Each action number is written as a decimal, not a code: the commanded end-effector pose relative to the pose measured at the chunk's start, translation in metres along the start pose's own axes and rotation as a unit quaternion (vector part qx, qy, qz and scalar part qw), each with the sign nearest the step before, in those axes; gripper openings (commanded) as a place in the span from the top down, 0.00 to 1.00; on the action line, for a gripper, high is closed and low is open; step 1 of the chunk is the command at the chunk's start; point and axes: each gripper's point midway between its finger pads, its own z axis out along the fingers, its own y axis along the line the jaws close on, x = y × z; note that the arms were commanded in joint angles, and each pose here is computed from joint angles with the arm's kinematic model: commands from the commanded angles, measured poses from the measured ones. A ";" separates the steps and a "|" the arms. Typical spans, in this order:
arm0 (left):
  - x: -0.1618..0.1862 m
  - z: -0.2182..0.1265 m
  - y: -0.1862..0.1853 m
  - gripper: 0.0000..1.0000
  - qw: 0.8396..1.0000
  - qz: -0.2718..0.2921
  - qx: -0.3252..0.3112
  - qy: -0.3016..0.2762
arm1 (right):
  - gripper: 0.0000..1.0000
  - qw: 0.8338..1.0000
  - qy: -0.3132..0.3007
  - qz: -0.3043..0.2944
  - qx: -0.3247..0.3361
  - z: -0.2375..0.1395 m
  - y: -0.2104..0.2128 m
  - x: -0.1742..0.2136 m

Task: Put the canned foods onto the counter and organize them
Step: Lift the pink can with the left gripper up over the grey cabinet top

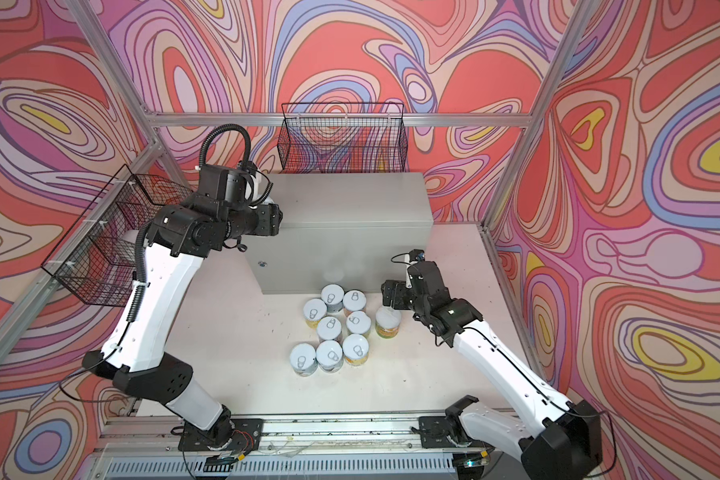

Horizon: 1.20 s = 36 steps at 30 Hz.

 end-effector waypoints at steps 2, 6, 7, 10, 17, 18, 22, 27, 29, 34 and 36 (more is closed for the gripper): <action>-0.030 0.000 0.008 1.00 0.999 -0.016 0.006 -0.038 | 0.06 1.000 -0.020 0.004 0.001 -0.008 0.004 -0.015; -0.040 0.016 0.022 1.00 0.999 -0.024 -0.014 -0.046 | 0.06 1.000 -0.025 0.002 0.004 -0.007 0.006 -0.023; -0.042 0.021 0.026 1.00 0.998 -0.024 -0.021 -0.046 | 0.06 1.000 -0.025 0.002 0.003 -0.007 0.007 -0.024; -0.046 0.032 0.035 1.00 0.998 -0.027 -0.034 -0.046 | 0.06 1.000 -0.028 0.006 -0.002 -0.007 0.010 -0.028; -0.055 0.052 0.045 1.00 0.997 -0.041 -0.047 -0.048 | 0.06 0.999 -0.035 0.010 -0.009 -0.009 0.015 -0.038; -0.055 0.055 0.047 1.00 0.997 -0.043 -0.048 -0.048 | 0.06 0.999 -0.033 0.010 -0.010 -0.009 0.016 -0.037; -0.057 0.065 0.054 1.00 0.996 -0.054 -0.056 -0.048 | 0.06 0.999 -0.028 0.012 -0.013 -0.007 0.018 -0.037; -0.062 0.076 0.055 1.00 0.995 -0.058 -0.058 -0.055 | 0.06 1.000 -0.020 0.015 -0.017 -0.002 0.019 -0.034; -0.064 0.079 0.056 1.00 0.995 -0.058 -0.061 -0.056 | 0.06 1.000 -0.015 0.017 -0.018 0.001 0.020 -0.031; -0.062 0.086 0.058 0.89 0.995 -0.051 -0.069 -0.052 | 0.06 1.000 -0.007 0.017 -0.014 0.008 0.019 -0.026; -0.062 0.087 0.058 0.75 0.995 -0.051 -0.072 -0.051 | 0.07 1.000 -0.004 0.015 -0.010 0.011 0.018 -0.023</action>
